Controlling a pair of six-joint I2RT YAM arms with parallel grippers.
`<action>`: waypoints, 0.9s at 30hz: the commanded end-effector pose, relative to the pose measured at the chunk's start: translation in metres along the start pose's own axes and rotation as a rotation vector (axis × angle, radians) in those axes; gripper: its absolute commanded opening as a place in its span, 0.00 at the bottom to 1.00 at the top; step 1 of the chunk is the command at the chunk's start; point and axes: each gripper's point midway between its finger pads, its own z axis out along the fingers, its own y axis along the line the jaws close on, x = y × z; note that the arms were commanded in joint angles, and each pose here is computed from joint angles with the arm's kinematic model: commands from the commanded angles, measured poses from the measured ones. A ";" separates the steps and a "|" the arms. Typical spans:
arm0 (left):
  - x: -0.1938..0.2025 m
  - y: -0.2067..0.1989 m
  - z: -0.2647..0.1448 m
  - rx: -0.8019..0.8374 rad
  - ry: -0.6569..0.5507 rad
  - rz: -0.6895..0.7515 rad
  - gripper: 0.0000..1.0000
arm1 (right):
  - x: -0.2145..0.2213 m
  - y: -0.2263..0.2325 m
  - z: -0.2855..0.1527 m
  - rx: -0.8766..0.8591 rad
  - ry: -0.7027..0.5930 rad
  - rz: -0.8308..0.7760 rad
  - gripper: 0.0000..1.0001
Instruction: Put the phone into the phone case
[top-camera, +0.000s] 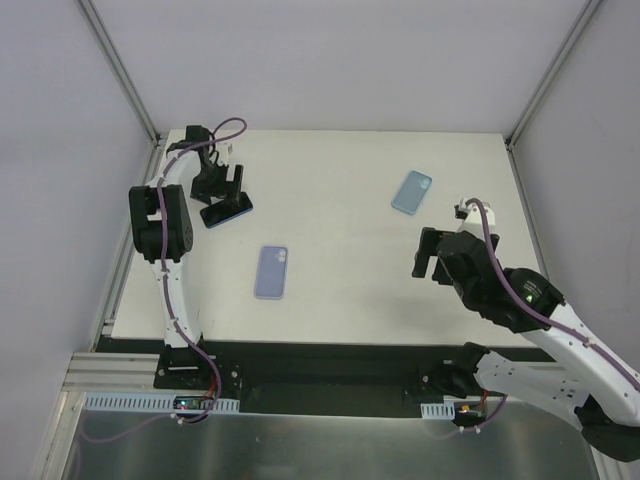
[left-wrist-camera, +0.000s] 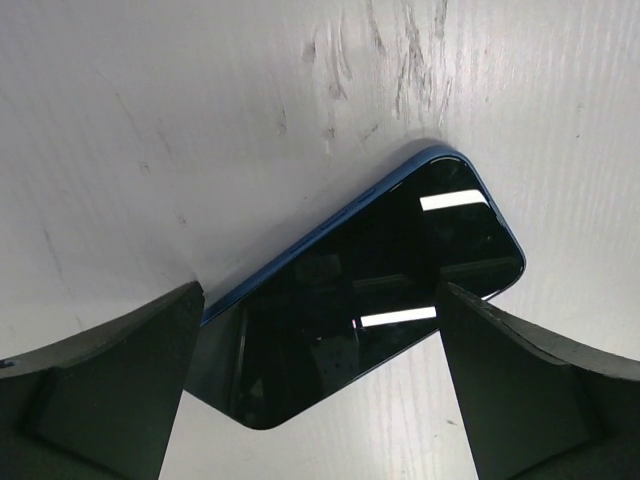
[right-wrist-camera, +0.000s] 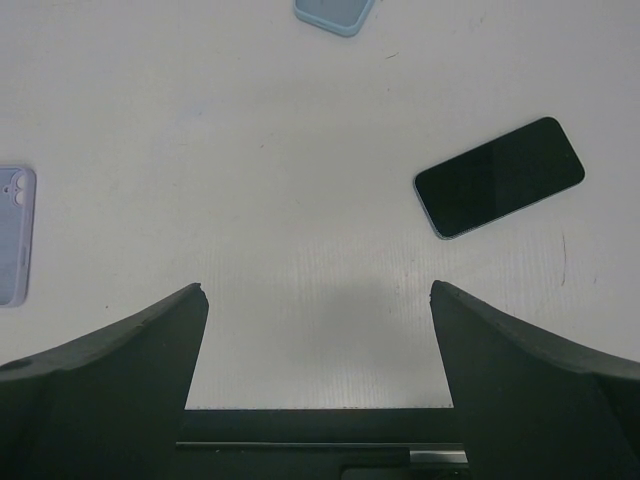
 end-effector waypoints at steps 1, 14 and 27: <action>0.023 -0.016 -0.008 0.064 0.050 -0.024 0.99 | -0.006 -0.012 -0.008 0.018 -0.035 0.012 0.96; 0.062 -0.047 -0.030 0.138 0.094 -0.059 0.99 | 0.007 -0.028 -0.015 0.002 -0.063 0.060 0.96; 0.077 -0.041 -0.023 -0.066 0.139 0.101 0.99 | 0.003 -0.036 -0.029 -0.049 -0.101 0.080 0.96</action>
